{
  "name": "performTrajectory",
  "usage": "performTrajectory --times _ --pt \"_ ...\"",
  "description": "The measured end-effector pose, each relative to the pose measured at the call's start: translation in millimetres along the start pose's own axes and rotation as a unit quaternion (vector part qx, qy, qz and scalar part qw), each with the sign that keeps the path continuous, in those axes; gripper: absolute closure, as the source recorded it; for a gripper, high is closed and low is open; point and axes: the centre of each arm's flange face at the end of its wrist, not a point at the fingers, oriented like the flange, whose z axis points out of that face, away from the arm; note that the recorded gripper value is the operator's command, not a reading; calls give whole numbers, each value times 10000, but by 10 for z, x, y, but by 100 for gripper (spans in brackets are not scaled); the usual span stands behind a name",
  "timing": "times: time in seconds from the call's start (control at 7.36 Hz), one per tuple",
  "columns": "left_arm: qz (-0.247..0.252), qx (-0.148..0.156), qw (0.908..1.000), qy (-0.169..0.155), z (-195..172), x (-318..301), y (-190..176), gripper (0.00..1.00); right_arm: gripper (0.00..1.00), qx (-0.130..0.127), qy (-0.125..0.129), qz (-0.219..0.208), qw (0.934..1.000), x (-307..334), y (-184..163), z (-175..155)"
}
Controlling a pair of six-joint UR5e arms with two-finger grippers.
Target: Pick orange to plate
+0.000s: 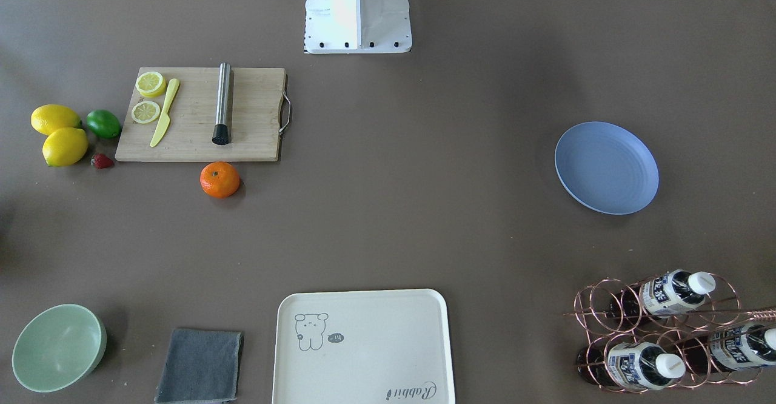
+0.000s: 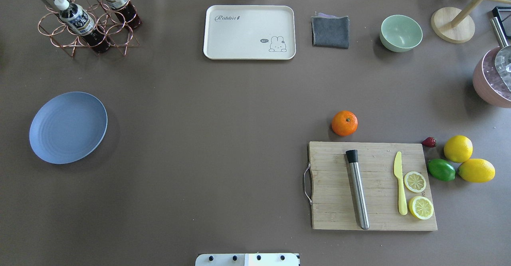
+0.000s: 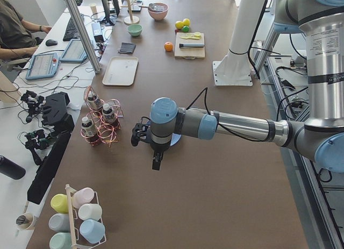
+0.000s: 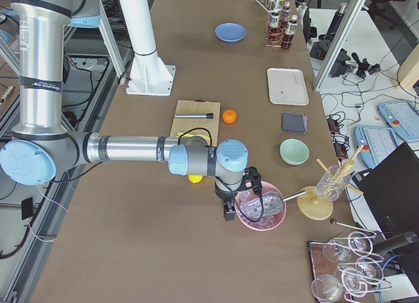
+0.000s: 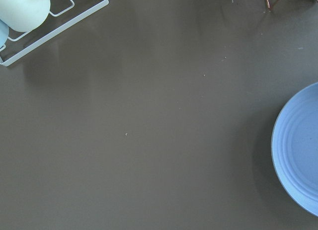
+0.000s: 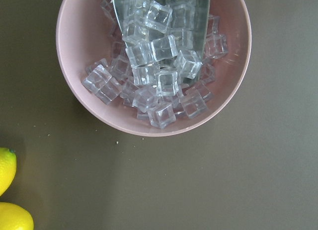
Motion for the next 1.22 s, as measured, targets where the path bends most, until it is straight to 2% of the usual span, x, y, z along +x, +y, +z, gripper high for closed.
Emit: performTrajectory --times 1.22 --pt "-16 -29 10000 6 142 -105 244 2 0 74 -160 -22 9998 -55 -7 -36"
